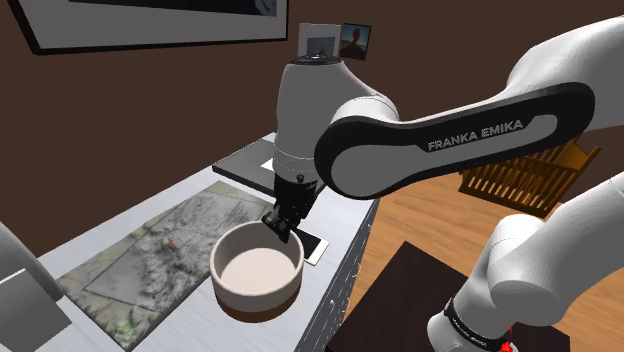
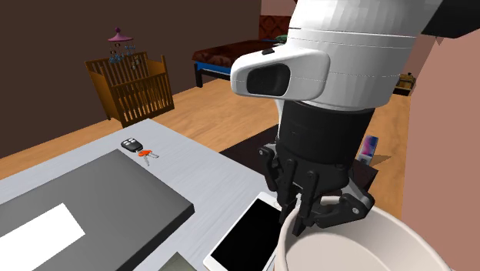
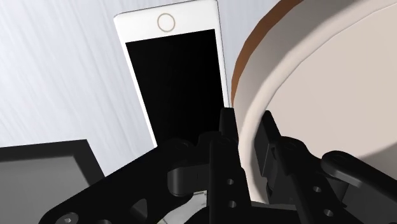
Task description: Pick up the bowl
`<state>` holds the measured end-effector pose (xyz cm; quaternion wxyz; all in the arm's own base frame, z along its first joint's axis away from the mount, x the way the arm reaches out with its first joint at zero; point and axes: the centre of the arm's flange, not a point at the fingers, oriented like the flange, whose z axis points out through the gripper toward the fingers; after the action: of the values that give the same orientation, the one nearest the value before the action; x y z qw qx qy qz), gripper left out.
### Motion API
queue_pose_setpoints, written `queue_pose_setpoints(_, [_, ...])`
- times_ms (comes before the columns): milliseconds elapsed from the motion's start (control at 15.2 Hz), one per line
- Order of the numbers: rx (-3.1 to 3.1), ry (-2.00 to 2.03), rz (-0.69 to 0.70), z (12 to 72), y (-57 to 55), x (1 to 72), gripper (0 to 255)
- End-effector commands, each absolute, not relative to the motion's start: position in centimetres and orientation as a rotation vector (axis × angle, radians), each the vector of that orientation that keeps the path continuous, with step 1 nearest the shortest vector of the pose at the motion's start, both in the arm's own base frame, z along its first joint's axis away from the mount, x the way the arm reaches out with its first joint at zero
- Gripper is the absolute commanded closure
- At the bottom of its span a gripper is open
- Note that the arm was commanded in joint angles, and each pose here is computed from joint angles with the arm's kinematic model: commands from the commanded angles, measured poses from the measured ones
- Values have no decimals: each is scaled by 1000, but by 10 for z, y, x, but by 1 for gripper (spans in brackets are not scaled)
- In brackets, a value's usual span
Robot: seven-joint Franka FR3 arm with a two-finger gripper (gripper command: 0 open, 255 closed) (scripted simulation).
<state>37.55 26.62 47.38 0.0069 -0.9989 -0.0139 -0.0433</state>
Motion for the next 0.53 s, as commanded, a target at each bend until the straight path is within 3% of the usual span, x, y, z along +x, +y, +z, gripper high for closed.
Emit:
queue_pose_setpoints(0, [-3125, -43, -134, 473, 267, 375, 255])
queue_pose_setpoints(462, [-3125, -43, -134, 510, 267, 375, 255])
